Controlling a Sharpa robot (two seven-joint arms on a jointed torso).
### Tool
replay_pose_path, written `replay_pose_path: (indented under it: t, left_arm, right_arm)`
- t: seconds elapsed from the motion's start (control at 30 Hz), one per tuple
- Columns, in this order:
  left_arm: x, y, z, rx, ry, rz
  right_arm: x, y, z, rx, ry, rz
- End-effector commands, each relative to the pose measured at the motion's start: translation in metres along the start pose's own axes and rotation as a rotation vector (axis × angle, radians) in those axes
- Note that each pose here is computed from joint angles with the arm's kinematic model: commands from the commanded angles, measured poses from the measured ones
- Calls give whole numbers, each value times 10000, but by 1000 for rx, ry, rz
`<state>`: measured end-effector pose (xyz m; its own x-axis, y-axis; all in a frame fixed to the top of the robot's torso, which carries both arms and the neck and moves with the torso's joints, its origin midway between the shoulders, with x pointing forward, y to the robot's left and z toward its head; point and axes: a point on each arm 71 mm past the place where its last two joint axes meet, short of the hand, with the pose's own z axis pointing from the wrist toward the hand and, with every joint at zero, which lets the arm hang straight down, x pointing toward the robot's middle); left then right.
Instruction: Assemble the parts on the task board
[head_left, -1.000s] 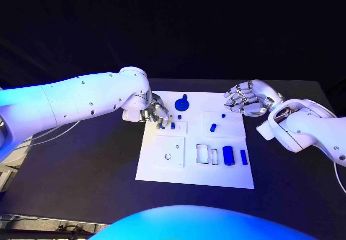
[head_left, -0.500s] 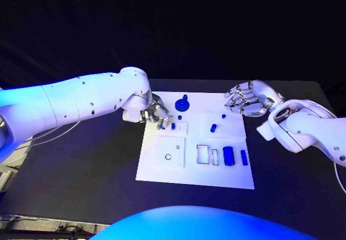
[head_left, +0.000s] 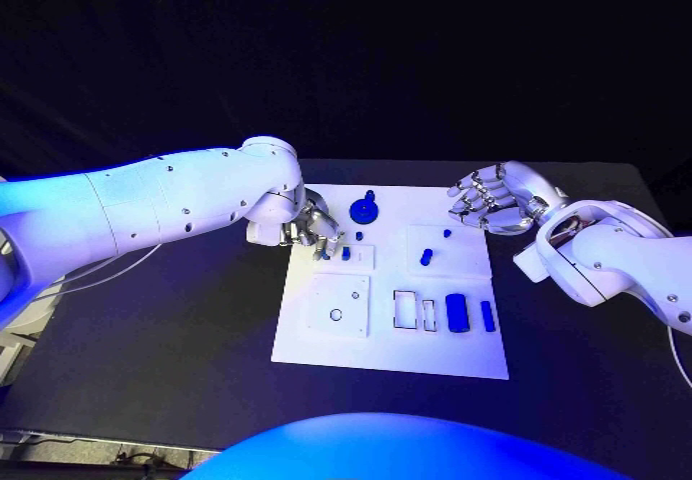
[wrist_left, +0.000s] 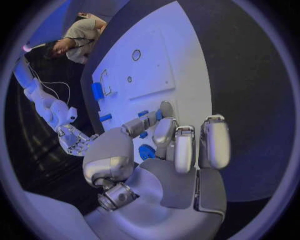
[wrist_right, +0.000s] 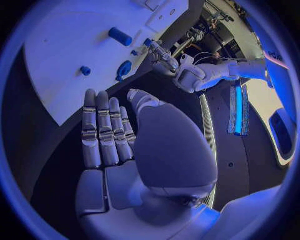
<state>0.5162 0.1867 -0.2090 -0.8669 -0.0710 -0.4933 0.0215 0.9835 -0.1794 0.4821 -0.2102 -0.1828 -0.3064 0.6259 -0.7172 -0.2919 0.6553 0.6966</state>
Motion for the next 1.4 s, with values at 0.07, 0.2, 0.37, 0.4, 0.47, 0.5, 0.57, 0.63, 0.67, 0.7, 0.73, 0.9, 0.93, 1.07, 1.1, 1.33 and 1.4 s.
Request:
replay_pose_path:
  t: [0.07,0.2,0.37,0.4,0.47,0.5,0.57,0.63,0.67,0.7,0.73,0.9,0.93,1.07,1.1,1.33,1.4]
  left_arm:
    - [53,7,53,-15,4,16]
    - [42,16,57,-20,-2,16]
    - [27,26,61,-27,-13,19]
    - [23,28,62,-29,-16,21]
    - [19,31,64,-32,-19,22]
    - [18,32,64,-33,-19,23]
    - [16,36,65,-35,-19,25]
    - [16,38,65,-36,-18,27]
    - [16,39,65,-36,-17,28]
    - [17,40,65,-36,-16,29]
    - [18,41,65,-37,-15,30]
    - [19,52,63,-40,-13,34]
    - [18,55,62,-40,-14,35]
    - [18,70,57,-43,-18,37]
    - [17,74,55,-43,-20,37]
    - [5,107,23,-44,-45,31]
    - [-6,116,6,-43,-54,28]
  right_arm:
    - [17,18,-4,-16,16,-5]
    - [19,20,-6,-16,17,-5]
    - [20,20,-8,-16,19,-4]
    - [20,20,-9,-16,19,-4]
    - [20,20,-9,-16,20,-4]
    - [21,20,-10,-16,20,-4]
    - [21,20,-11,-15,21,-4]
    - [21,20,-12,-15,22,-4]
    - [21,19,-13,-15,22,-4]
    - [20,19,-13,-14,22,-4]
    - [20,19,-13,-14,22,-4]
    - [19,17,-14,-14,22,-4]
    - [19,17,-14,-14,22,-4]
    - [19,17,-14,-14,22,-4]
    - [19,17,-14,-14,22,-4]
    - [18,15,-12,-14,22,-4]
    - [18,15,-12,-14,22,-5]
